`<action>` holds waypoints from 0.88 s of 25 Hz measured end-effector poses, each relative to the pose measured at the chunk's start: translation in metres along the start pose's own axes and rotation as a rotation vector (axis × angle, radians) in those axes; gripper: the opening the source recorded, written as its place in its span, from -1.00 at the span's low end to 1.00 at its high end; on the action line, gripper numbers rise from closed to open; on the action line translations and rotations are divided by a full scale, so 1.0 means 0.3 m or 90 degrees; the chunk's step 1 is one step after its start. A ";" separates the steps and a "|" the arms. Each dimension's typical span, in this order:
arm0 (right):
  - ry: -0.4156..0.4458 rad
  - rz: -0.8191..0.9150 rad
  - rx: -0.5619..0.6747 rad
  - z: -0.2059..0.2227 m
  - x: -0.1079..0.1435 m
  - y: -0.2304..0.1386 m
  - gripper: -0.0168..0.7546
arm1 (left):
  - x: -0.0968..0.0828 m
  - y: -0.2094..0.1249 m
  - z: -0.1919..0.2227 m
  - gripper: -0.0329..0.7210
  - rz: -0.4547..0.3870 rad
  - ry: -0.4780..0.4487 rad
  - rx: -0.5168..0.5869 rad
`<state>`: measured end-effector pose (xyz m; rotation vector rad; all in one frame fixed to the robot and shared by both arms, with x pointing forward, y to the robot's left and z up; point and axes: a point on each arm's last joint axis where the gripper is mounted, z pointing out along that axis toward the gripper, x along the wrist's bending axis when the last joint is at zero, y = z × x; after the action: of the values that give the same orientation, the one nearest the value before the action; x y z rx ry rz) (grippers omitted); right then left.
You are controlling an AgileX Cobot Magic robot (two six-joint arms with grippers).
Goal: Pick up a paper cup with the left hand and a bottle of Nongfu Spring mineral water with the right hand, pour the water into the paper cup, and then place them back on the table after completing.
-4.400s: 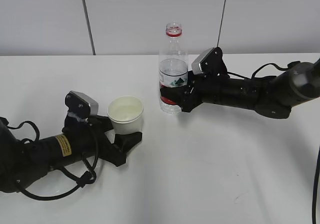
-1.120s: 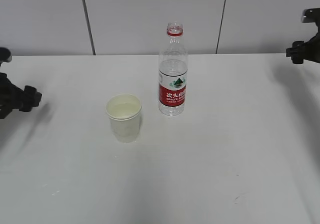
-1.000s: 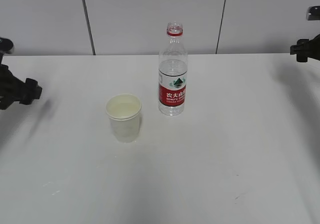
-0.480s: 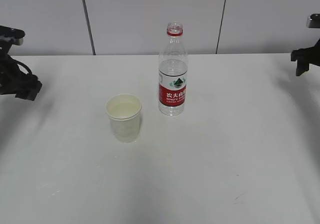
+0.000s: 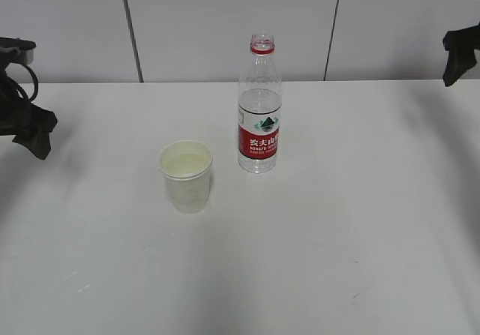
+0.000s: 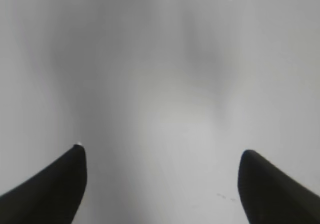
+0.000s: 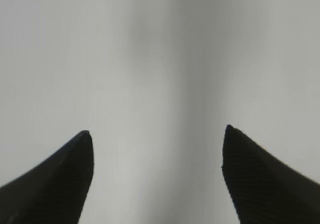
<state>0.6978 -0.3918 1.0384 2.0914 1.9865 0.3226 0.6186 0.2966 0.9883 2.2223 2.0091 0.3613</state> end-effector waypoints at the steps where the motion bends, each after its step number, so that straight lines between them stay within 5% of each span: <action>1: 0.009 -0.005 -0.008 -0.014 0.005 0.008 0.58 | -0.006 0.002 -0.010 0.58 0.002 -0.014 0.008; 8: 0.041 -0.008 -0.028 -0.045 0.020 0.025 0.58 | -0.024 -0.022 -0.054 0.58 0.012 -0.064 0.084; 13: 0.092 0.009 -0.046 -0.078 0.046 0.027 0.58 | -0.025 -0.041 -0.162 0.58 0.012 -0.076 0.058; 22: 0.088 -0.013 -0.094 -0.308 0.073 -0.068 0.58 | -0.019 -0.095 -0.340 0.58 0.011 -0.079 0.012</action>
<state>0.6500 -0.3670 1.1194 2.0047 1.9918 0.6060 0.5645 0.2872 1.0789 2.2152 1.9397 0.2008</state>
